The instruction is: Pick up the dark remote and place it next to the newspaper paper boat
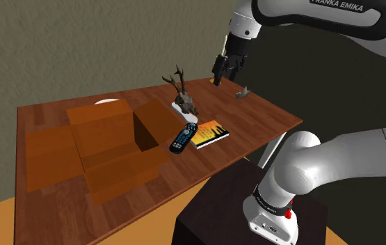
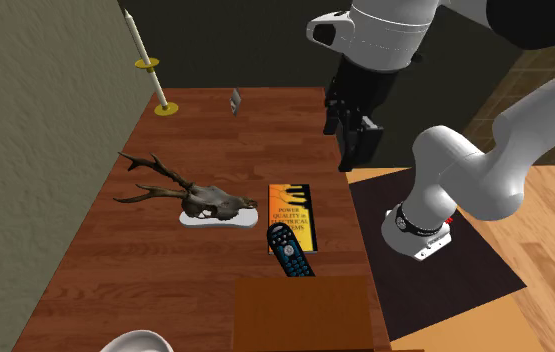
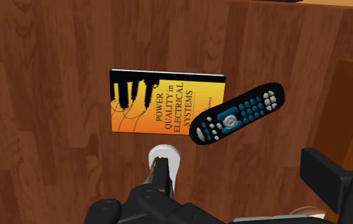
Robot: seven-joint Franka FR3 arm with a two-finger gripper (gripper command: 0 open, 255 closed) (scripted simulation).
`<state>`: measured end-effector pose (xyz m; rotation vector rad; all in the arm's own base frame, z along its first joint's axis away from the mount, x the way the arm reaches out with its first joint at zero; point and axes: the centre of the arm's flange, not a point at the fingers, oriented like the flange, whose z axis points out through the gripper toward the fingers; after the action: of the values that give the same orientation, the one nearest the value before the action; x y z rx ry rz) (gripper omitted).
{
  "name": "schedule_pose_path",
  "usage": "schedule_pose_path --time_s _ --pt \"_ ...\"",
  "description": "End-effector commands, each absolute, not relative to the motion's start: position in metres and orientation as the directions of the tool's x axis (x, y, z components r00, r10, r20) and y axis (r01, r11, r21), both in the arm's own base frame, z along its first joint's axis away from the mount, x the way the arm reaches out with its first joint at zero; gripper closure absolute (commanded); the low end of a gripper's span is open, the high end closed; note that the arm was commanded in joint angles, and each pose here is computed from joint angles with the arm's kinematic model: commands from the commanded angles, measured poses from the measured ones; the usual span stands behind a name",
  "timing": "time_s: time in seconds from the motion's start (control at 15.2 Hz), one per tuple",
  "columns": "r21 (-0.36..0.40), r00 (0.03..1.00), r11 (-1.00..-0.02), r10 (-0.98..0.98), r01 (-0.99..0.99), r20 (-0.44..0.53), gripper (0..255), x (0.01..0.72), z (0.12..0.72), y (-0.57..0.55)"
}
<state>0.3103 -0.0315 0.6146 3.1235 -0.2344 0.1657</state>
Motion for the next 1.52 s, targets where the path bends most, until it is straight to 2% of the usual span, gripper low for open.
schedule_pose_path --time_s 0.0,0.26,0.59,0.92,1.39,1.45 --pt "-0.003 0.983 -0.989 -0.149 -0.149 0.106 0 0.31 0.615 -0.032" --pt "0.031 0.935 -0.939 -0.338 -0.343 0.104 0 0.325 0.569 0.001" --pt "0.073 0.824 -0.822 -0.555 -0.564 0.112 0 0.35 0.511 0.034" --pt "0.112 0.662 -0.653 -0.738 -0.749 0.13 0 0.383 0.451 0.058" --pt "0.155 0.376 -0.353 -0.911 -0.923 0.168 0 0.433 0.366 0.072" --pt "0.155 0.376 -0.353 -0.911 -0.923 0.168 0 0.432 0.361 0.071"
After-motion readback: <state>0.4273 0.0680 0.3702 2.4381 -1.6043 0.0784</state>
